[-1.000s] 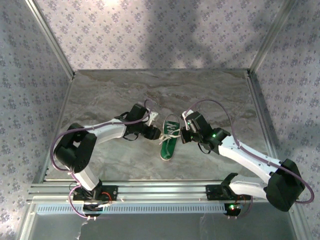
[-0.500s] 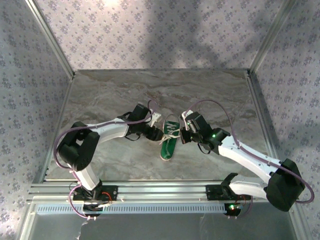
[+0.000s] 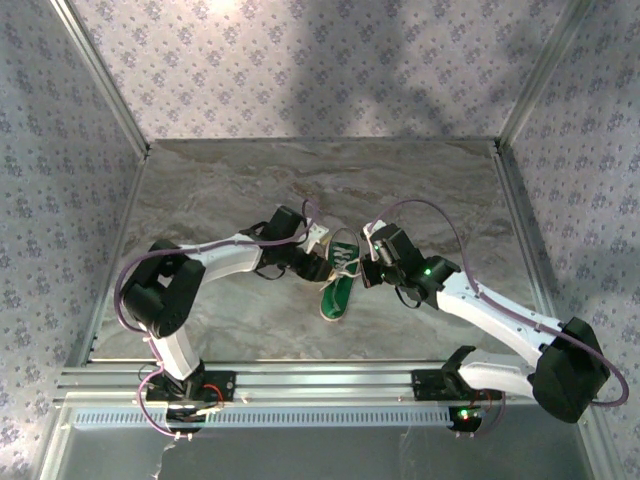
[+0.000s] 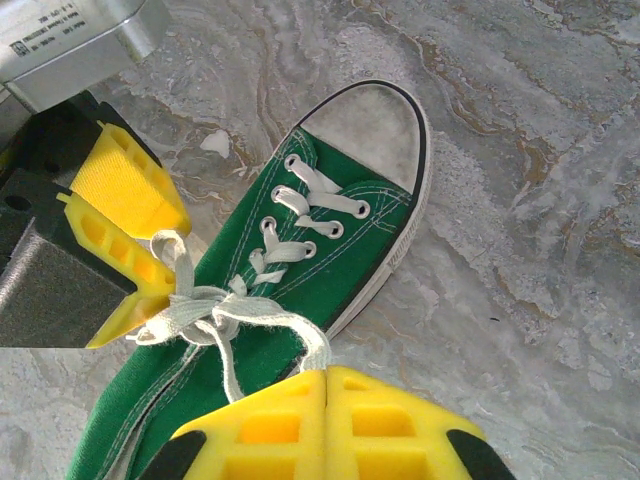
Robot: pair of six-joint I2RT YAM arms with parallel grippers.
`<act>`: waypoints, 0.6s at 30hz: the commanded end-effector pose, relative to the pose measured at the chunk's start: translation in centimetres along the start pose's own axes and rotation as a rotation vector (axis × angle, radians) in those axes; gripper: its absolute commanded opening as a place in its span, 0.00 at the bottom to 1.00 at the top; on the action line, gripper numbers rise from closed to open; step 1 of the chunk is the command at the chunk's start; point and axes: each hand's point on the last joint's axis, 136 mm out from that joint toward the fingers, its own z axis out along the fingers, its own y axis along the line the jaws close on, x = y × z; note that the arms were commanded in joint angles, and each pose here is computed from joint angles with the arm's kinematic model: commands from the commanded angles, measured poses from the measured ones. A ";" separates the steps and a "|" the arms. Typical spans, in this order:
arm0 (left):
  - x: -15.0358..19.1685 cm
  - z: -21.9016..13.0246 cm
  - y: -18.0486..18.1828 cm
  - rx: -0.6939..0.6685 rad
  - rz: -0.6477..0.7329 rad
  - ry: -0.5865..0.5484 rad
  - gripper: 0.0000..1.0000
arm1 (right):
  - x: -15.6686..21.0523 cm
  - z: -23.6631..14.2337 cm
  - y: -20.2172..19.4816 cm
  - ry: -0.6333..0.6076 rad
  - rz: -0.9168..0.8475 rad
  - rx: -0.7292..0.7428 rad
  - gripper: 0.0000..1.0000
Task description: Tie the shoes
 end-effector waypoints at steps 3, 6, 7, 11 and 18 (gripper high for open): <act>-1.0 -0.1 -1.3 0.053 0.044 -0.018 0.41 | -1.3 -1.1 0.3 -0.036 -0.005 -0.006 0.00; -0.9 -0.2 -1.3 0.046 0.046 -0.020 0.35 | -1.2 -1.0 0.4 -0.033 -0.006 -0.006 0.00; -1.0 -0.4 -1.3 0.042 0.047 -0.025 0.29 | -1.3 -1.0 0.4 -0.034 -0.006 -0.007 0.00; -1.2 -1.1 -1.2 0.018 0.049 -0.046 0.12 | -1.3 -1.0 0.3 -0.035 -0.008 -0.004 0.00; -1.6 -3.0 -0.7 -0.050 0.004 -0.144 0.00 | -1.7 -1.3 -0.6 -0.054 0.011 0.048 0.00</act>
